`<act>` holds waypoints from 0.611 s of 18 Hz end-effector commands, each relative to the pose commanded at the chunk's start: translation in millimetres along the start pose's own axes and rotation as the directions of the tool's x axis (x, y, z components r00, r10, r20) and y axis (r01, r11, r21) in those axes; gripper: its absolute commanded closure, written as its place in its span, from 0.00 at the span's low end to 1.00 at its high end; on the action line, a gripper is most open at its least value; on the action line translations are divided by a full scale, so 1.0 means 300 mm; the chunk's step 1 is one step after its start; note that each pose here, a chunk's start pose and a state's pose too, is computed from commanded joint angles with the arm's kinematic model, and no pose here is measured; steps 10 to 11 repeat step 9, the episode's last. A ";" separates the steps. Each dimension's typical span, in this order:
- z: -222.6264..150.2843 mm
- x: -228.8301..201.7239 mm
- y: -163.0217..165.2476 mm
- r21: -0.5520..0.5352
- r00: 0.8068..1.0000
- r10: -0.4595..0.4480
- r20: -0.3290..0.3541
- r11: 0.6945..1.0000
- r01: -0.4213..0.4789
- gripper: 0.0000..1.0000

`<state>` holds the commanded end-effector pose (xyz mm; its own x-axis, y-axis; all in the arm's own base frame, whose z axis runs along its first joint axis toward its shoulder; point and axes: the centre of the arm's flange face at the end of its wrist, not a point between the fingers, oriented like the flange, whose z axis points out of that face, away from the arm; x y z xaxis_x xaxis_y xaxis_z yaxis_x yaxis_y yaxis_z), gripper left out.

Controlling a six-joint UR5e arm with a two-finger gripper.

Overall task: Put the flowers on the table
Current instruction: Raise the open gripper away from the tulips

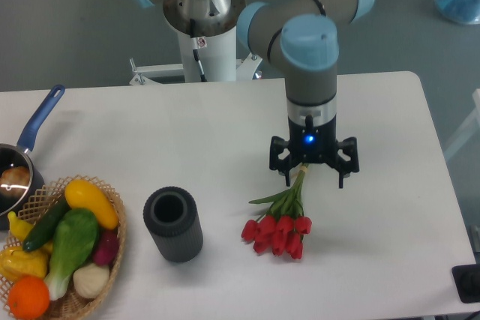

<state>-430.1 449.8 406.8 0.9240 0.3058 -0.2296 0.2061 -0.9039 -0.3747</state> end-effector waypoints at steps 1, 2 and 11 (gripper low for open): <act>-0.003 -0.005 0.003 -0.001 1.000 -0.001 0.001 1.000 0.001 0.00; -0.019 -0.019 0.009 0.004 1.000 -0.001 0.010 1.000 0.001 0.00; -0.039 -0.035 0.016 0.009 1.000 0.006 0.020 1.000 -0.007 0.00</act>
